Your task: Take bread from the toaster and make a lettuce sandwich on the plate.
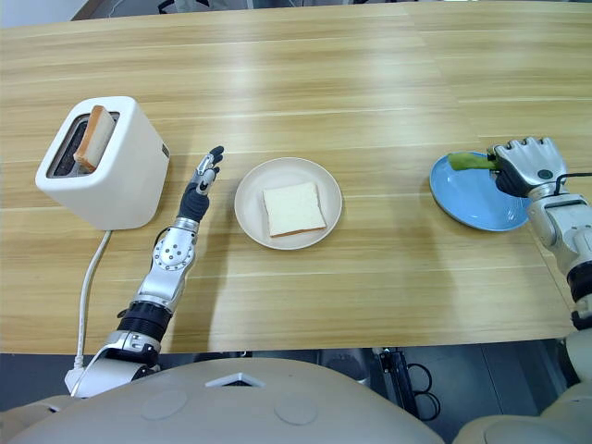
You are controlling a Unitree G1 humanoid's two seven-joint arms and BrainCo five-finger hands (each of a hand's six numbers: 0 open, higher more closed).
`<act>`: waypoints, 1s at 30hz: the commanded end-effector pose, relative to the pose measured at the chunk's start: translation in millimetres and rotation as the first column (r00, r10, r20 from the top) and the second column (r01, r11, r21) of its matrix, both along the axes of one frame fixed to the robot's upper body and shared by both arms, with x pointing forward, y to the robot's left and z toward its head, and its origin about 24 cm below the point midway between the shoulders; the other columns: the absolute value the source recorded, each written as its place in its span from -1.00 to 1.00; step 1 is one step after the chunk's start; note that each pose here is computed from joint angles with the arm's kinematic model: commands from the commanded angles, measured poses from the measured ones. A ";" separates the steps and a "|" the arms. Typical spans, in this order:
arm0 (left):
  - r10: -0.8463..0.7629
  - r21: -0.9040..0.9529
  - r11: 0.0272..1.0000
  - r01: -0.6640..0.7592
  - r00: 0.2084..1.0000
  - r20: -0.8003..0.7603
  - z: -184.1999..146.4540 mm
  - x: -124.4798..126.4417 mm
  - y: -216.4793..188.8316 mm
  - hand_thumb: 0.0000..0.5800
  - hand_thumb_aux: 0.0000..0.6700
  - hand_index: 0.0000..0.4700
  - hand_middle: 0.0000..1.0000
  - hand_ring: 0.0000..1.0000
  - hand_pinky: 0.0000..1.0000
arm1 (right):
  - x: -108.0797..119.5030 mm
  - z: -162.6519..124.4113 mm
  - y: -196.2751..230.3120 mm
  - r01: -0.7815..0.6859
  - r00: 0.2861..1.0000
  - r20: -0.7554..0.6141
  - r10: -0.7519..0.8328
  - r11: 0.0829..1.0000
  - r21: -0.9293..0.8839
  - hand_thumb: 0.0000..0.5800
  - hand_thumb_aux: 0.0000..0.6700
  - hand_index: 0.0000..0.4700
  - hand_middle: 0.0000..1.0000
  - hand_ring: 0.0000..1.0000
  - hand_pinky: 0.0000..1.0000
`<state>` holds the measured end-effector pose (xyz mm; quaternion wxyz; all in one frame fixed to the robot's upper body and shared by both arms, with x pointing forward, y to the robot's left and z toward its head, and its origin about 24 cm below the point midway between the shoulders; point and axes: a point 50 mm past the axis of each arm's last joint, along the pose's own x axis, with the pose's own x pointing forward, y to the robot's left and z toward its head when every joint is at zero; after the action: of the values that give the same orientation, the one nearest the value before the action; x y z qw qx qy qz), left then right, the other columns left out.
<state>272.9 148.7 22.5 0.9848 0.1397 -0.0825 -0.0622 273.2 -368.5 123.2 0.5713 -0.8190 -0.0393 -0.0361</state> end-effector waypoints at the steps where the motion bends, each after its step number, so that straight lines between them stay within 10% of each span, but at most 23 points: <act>1: 0.008 0.009 1.000 -0.008 1.000 -0.014 -2.4 0.6 1.8 -1.00 -1.00 -1.00 -1.00 -1.00 -1.00 | 2.2 19.3 23.2 -0.075 0.995 0.069 0.074 0.997 0.014 1.00 1.00 0.96 1.00 1.00 1.00; 18: 0.003 0.007 1.000 -0.003 1.000 -0.012 -1.8 8.8 -0.9 -1.00 -1.00 -1.00 -1.00 -1.00 -1.00 | 22.7 -26.1 204.4 -0.513 0.846 0.041 0.532 0.789 0.340 1.00 1.00 0.96 1.00 1.00 1.00; 30: 0.003 0.013 1.000 -0.003 1.000 -0.011 -2.1 6.9 0.7 -1.00 -1.00 -1.00 -1.00 -1.00 -1.00 | 22.9 -69.4 211.8 -0.467 0.828 -0.110 0.551 0.783 0.411 1.00 1.00 0.96 1.00 1.00 1.00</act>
<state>282.2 146.7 23.9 0.9846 0.1396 -0.0846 -0.0627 298.0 -153.7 56.0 0.7047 -0.6525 -0.1949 0.1993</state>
